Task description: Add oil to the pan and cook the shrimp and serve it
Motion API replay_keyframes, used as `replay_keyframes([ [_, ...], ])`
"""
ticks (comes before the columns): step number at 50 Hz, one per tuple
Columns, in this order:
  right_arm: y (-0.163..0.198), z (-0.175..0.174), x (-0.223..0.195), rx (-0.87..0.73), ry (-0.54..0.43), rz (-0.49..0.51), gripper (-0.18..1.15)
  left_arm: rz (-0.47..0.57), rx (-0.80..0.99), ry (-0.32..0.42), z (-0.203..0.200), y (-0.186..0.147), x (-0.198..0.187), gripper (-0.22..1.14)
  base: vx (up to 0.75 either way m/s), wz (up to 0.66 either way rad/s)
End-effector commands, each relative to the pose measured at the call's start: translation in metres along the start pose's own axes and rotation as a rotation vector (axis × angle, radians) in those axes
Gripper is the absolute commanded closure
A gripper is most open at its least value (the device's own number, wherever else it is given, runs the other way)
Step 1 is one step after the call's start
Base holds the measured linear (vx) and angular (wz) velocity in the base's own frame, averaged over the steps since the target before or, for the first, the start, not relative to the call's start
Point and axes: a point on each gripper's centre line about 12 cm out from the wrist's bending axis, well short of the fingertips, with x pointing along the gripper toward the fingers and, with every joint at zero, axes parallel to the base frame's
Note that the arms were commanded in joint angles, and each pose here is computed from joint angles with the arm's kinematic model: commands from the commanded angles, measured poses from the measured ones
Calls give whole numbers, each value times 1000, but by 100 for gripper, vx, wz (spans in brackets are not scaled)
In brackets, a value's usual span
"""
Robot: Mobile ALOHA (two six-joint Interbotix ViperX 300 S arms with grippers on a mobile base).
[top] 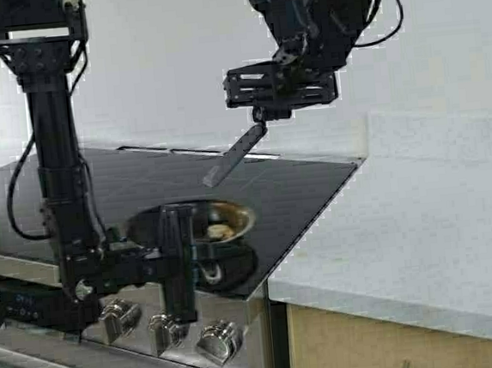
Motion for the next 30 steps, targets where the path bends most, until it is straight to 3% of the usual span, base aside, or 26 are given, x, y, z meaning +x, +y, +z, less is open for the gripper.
replay_keyframes([
  [1, 4, 25, -9, 11, -65, 10, 88, -40, 24, 6, 3, -20, 6, 89, 0, 0],
  [13, 3, 24, -8, 18, -63, 7, 88, -50, 42, 54, 0, -25, 10, 89, 0, 0],
  [30, 3, 24, -8, 21, -66, 6, 88, -49, 45, 53, 1, -24, 10, 85, 0, 0],
])
